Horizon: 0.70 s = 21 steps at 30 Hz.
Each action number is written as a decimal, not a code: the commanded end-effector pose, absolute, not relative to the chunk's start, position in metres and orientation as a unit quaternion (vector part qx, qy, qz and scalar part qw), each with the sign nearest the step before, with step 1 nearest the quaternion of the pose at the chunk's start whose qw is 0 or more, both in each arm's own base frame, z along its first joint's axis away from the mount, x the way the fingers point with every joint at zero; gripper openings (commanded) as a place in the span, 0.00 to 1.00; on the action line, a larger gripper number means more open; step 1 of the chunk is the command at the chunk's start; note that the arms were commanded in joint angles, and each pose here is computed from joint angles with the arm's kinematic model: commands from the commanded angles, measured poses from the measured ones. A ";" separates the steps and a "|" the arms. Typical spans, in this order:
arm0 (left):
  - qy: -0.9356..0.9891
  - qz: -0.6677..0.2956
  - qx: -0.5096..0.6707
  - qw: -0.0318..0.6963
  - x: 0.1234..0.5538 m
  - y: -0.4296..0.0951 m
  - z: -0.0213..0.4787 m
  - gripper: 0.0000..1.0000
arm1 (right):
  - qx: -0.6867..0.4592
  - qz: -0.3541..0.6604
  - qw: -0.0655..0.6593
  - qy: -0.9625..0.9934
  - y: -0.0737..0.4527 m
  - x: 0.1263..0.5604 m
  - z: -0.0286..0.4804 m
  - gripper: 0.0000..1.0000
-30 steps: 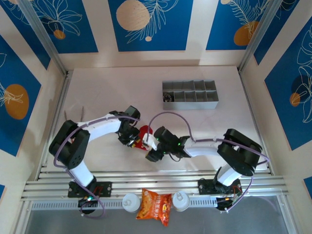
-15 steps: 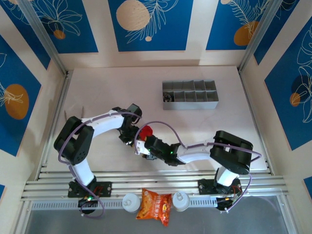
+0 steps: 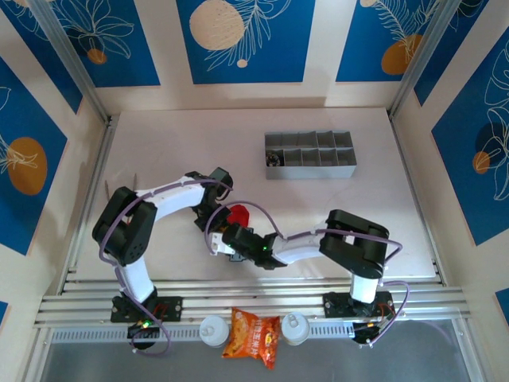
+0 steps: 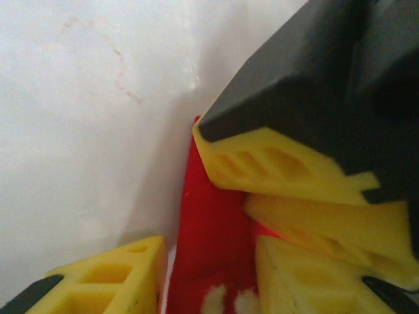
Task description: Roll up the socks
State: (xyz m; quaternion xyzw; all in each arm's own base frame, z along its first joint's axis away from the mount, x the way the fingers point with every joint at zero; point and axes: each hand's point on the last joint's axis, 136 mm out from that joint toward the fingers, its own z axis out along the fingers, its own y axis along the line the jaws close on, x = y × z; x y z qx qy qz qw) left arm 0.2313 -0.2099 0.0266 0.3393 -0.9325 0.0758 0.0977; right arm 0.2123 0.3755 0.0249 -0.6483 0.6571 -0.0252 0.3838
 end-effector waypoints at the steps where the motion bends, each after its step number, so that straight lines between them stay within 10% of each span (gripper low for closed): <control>1: -0.934 0.028 0.335 0.121 0.217 -0.195 0.011 0.18 | -0.632 -0.068 0.333 0.696 0.350 0.223 -0.003 0.36; 10: -0.936 0.022 0.328 0.122 0.217 -0.188 0.016 0.18 | -0.625 -0.088 0.305 0.713 0.331 0.230 -0.012 0.30; 21: -0.928 0.069 0.351 0.102 0.232 -0.192 0.037 0.32 | -0.611 -0.005 0.235 0.756 0.332 0.212 -0.023 0.00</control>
